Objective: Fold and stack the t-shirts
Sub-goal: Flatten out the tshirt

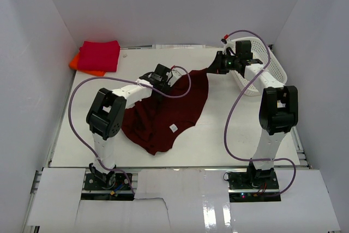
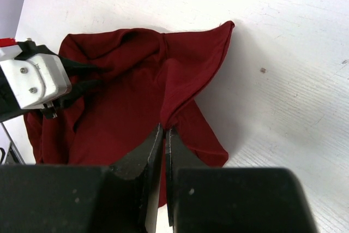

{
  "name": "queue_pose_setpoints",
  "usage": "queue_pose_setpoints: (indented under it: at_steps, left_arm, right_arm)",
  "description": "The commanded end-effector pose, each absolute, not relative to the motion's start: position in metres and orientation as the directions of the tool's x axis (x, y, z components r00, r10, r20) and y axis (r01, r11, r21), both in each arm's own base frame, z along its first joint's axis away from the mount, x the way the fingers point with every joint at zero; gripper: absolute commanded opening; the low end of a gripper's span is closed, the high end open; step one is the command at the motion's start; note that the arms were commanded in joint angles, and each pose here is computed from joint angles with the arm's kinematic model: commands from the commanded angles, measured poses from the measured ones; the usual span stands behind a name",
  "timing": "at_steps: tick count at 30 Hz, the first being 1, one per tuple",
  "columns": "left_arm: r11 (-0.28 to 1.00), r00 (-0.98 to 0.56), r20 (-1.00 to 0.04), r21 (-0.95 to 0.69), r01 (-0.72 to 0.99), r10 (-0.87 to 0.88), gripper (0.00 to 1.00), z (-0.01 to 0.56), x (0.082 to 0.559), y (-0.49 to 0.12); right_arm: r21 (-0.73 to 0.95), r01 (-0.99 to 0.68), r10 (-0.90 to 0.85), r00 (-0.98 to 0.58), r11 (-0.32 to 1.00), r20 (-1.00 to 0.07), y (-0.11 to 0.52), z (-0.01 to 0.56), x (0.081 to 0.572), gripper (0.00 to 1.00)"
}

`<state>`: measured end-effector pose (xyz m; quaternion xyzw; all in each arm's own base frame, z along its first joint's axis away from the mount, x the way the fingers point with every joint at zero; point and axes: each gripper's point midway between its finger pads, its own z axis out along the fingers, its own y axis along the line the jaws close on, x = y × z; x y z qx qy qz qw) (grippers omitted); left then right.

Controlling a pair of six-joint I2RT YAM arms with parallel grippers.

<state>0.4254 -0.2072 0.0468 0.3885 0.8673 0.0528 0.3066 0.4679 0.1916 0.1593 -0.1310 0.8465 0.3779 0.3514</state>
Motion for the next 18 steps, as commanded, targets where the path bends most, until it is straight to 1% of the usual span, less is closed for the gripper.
queue_pose_setpoints:
  at_steps: [1, 2, 4, 5, 7, 8, 9, 10, 12, 14, 16, 18]
  left_arm:
    - [0.727, -0.486, -0.566, 0.347, 0.593, 0.666, 0.35, 0.079, 0.441, -0.216]
    - [0.736, -0.488, -0.576, 0.343, 0.584, 0.656, 0.29, 0.083, 0.442, -0.217]
    - [0.757, -0.491, -0.611, 0.307, 0.577, 0.621, 0.2, 0.093, 0.441, -0.223]
    - [0.787, -0.498, -0.651, 0.269, 0.555, 0.573, 0.2, 0.107, 0.439, -0.227]
    - [0.806, -0.497, -0.685, 0.233, 0.544, 0.533, 0.19, 0.115, 0.434, -0.23]
    - [0.828, -0.493, -0.715, 0.217, 0.517, 0.495, 0.15, 0.128, 0.435, -0.229]
    - [0.839, -0.501, -0.721, 0.209, 0.502, 0.479, 0.07, 0.131, 0.435, -0.226]
    - [0.854, -0.511, -0.727, 0.202, 0.48, 0.459, 0.01, 0.134, 0.436, -0.221]
    - [0.904, -0.569, -0.742, 0.119, 0.41, 0.355, 0.0, 0.141, 0.441, -0.201]
    - [0.93, -0.633, -0.746, -0.051, 0.363, 0.206, 0.0, 0.142, 0.444, -0.181]
    - [0.915, -0.665, -0.741, -0.197, 0.352, 0.096, 0.0, 0.151, 0.445, -0.162]
    - [0.9, -0.7, -0.714, -0.285, 0.331, 0.031, 0.0, 0.15, 0.44, -0.152]
  right_arm:
    - [0.533, -0.524, 0.038, -0.688, 0.665, -0.725, 0.192, 0.169, 0.474, 0.08]
    - [0.533, -0.523, 0.038, -0.689, 0.665, -0.724, 0.192, 0.169, 0.474, 0.08]
    - [0.533, -0.522, 0.038, -0.69, 0.666, -0.723, 0.192, 0.168, 0.475, 0.08]
    - [0.534, -0.521, 0.037, -0.691, 0.666, -0.722, 0.192, 0.167, 0.475, 0.08]
    - [0.537, -0.517, 0.038, -0.696, 0.666, -0.717, 0.192, 0.165, 0.475, 0.08]
    - [0.538, -0.518, 0.038, -0.696, 0.665, -0.717, 0.192, 0.165, 0.475, 0.08]
    - [0.538, -0.518, 0.038, -0.697, 0.665, -0.716, 0.192, 0.165, 0.475, 0.08]
    - [0.536, -0.519, 0.037, -0.695, 0.665, -0.718, 0.192, 0.165, 0.475, 0.08]
    - [0.537, -0.518, 0.039, -0.694, 0.666, -0.719, 0.192, 0.166, 0.476, 0.08]
    - [0.539, -0.517, 0.04, -0.696, 0.665, -0.717, 0.192, 0.166, 0.475, 0.08]
    - [0.537, -0.517, 0.039, -0.695, 0.666, -0.718, 0.192, 0.166, 0.476, 0.08]
    - [0.538, -0.518, 0.038, -0.697, 0.665, -0.716, 0.192, 0.166, 0.475, 0.08]
